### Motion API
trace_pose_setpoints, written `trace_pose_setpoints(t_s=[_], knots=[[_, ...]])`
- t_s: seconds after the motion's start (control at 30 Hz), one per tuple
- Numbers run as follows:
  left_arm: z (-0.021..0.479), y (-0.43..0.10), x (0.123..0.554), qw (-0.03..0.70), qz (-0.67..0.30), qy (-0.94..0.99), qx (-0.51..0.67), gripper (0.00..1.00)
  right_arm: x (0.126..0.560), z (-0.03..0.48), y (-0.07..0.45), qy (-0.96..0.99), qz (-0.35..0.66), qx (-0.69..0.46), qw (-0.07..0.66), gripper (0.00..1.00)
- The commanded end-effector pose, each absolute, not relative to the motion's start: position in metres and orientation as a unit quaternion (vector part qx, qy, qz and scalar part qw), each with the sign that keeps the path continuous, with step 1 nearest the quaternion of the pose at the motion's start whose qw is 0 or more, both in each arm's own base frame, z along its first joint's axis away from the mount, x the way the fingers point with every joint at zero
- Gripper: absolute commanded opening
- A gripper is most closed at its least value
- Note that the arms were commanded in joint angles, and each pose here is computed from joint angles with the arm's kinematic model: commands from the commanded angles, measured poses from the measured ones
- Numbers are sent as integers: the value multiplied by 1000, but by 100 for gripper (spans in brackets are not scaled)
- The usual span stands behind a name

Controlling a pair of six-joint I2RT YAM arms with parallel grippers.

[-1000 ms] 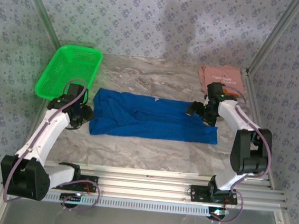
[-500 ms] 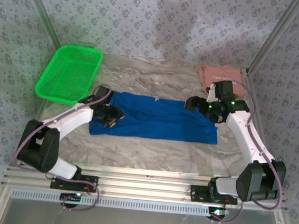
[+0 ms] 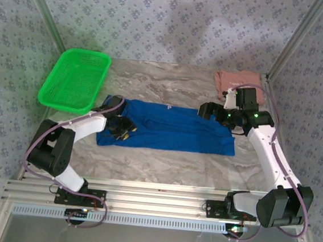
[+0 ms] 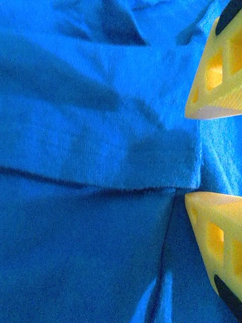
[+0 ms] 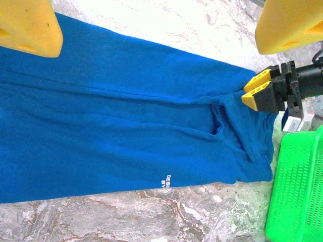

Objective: Fold and stack the t-shirts

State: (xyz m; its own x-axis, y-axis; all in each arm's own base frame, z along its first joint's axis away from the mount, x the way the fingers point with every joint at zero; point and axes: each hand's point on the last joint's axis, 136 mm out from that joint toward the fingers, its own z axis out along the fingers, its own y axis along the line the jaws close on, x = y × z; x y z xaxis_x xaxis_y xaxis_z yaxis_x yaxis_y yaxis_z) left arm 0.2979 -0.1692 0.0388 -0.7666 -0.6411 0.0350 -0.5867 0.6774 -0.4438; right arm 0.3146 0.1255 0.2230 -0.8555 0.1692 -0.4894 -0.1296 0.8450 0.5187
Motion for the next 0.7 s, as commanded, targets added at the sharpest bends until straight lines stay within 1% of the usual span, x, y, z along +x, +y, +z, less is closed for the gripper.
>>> trace_pose_setpoints(t_s=[0.0, 0.1, 0.27, 0.33, 0.53, 0.67], knots=[[29, -168, 297, 58, -204, 916, -341, 37, 313, 240, 131, 915, 288, -8, 283, 100], [32, -167, 303, 66, -200, 917, -339, 32, 312, 239, 130, 916, 287, -6, 281, 100], [39, -170, 312, 73, -201, 919, -331, 15, 312, 239, 128, 917, 282, -4, 281, 100], [45, -170, 314, 80, -203, 920, -326, 11, 311, 238, 128, 918, 280, -5, 282, 100], [61, -172, 322, 91, -207, 925, -307, 5, 313, 239, 127, 917, 278, -3, 286, 100], [68, -176, 337, 100, -207, 928, -292, 3, 313, 236, 127, 917, 279, -1, 284, 100]])
